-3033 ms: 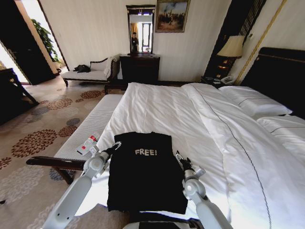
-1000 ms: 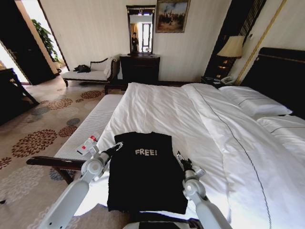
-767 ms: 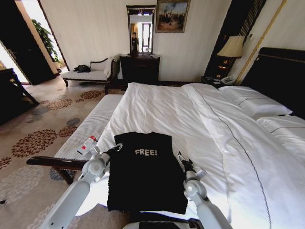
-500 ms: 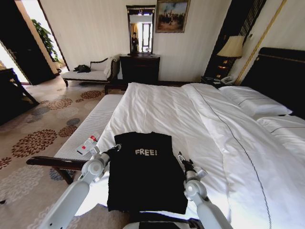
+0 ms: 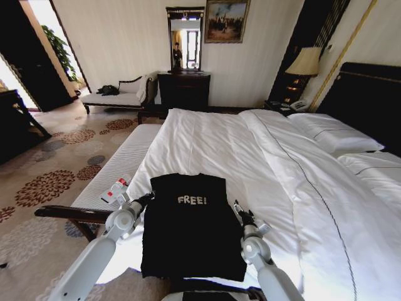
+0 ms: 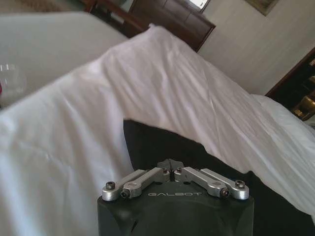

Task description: Fold the clothes on the bed.

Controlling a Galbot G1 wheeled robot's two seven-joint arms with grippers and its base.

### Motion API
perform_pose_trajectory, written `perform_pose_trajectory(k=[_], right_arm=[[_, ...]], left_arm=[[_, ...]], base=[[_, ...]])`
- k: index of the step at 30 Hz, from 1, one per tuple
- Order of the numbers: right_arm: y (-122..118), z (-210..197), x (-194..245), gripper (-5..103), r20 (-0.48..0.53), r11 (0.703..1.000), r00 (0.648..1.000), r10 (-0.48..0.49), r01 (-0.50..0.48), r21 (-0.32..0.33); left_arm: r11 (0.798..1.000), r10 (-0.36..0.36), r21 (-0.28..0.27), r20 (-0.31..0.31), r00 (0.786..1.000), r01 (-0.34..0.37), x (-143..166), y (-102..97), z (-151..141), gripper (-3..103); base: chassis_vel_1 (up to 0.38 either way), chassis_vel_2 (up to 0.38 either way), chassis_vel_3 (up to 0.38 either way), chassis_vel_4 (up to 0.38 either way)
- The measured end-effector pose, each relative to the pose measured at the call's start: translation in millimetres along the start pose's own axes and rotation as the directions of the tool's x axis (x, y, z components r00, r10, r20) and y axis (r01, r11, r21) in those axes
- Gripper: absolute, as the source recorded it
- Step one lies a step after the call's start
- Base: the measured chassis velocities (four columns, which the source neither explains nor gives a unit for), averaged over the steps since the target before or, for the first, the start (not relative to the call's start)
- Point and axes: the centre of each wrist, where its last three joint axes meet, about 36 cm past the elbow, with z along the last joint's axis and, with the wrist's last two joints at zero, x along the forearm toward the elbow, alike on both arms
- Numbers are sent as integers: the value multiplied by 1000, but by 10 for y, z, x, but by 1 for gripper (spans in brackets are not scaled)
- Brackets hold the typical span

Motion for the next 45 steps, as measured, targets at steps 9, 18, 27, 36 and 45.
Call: perform_pose_trajectory(k=[9, 18, 27, 36, 45], right_arm=[[19, 37, -8, 100, -3, 1000, 1000, 6, -6, -4], [25, 48, -14, 100, -4, 1000, 1000, 10, -10, 0], [17, 70, 7, 100, -5, 1000, 1000, 20, -20, 0], [16, 82, 29, 100, -4, 1000, 1000, 27, -27, 0], [18, 104, 63, 100, -5, 999, 999, 33, -33, 2]], left_arm=[[969, 12, -247, 109, 994, 15, 52, 151, -65, 31], [944, 33, -331, 94, 995, 0, 48, 272, 83, 64], [933, 40, -361, 67, 997, -13, 25, 283, 191, 98], [936, 42, -350, 50, 998, -22, 22, 276, 266, 70], [942, 38, -334, 40, 998, -22, 47, 291, 305, 37]], base=[[0, 0, 0, 0], [0, 0, 0, 0], [0, 0, 0, 0], [0, 0, 0, 0], [0, 0, 0, 0]])
